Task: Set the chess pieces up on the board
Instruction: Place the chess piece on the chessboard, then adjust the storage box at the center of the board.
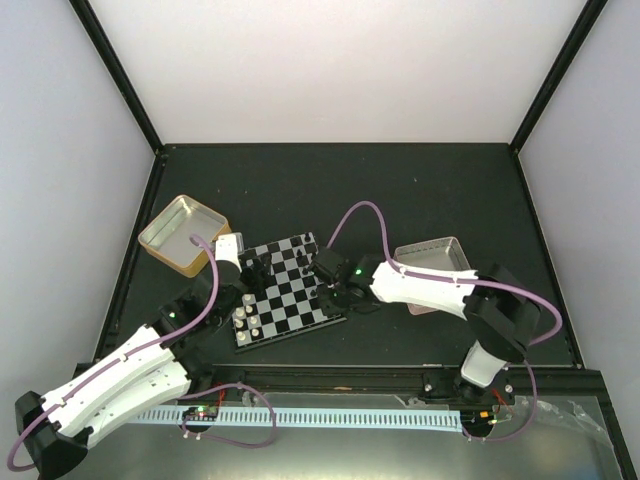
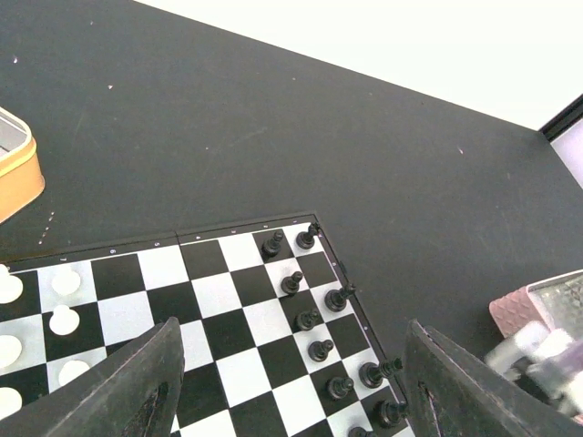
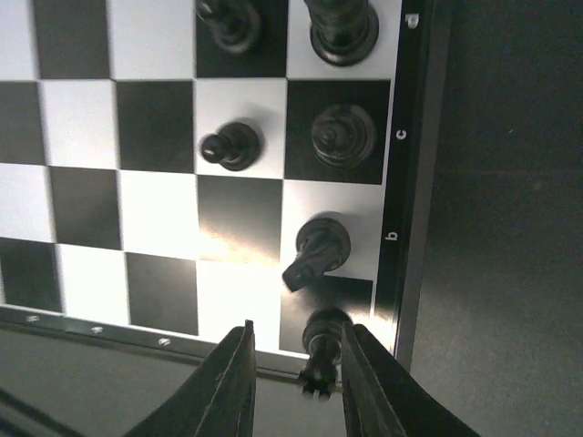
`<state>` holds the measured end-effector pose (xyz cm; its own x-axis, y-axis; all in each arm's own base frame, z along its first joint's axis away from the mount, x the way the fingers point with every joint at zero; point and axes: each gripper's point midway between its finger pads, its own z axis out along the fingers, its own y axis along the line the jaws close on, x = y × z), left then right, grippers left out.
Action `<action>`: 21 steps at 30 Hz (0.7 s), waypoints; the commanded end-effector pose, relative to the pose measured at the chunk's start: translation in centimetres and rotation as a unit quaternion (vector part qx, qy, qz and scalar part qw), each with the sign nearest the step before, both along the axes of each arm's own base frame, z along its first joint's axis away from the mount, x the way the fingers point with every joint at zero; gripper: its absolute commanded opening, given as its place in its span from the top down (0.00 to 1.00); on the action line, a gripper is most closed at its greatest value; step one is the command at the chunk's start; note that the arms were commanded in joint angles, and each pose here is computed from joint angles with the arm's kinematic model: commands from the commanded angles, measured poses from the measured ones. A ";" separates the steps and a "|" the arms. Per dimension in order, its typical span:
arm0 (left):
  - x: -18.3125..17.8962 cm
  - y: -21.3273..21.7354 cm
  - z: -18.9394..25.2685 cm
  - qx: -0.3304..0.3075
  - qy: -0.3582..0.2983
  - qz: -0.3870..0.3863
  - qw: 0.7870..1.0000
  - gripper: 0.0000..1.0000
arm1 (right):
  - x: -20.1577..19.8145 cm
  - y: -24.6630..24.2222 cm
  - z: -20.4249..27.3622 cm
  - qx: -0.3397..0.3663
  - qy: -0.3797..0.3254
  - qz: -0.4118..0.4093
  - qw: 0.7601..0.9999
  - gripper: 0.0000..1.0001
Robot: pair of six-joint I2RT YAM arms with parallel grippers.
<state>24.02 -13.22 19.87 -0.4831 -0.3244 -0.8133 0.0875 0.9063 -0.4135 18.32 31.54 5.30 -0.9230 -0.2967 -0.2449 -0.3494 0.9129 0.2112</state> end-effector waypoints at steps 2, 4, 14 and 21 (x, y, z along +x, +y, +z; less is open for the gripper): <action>0.0 0.1 0.4 -0.009 -0.002 0.000 1.000 0.33 | 1.3 -0.6 4.6 0.032 -0.060 -0.018 0.998 0.72; 0.0 0.0 0.5 -0.010 -0.003 -0.002 1.000 0.33 | 2.1 -2.1 5.4 0.026 -0.080 -0.038 0.996 0.71; -0.7 -1.5 1.3 -0.018 0.005 -0.050 0.999 0.32 | 6.7 -15.0 6.2 0.009 -0.118 -0.195 0.974 0.58; -1.0 -2.7 1.5 -0.028 0.018 -0.078 0.996 0.31 | 9.5 -23.4 4.7 -0.044 -0.123 -0.280 0.951 0.42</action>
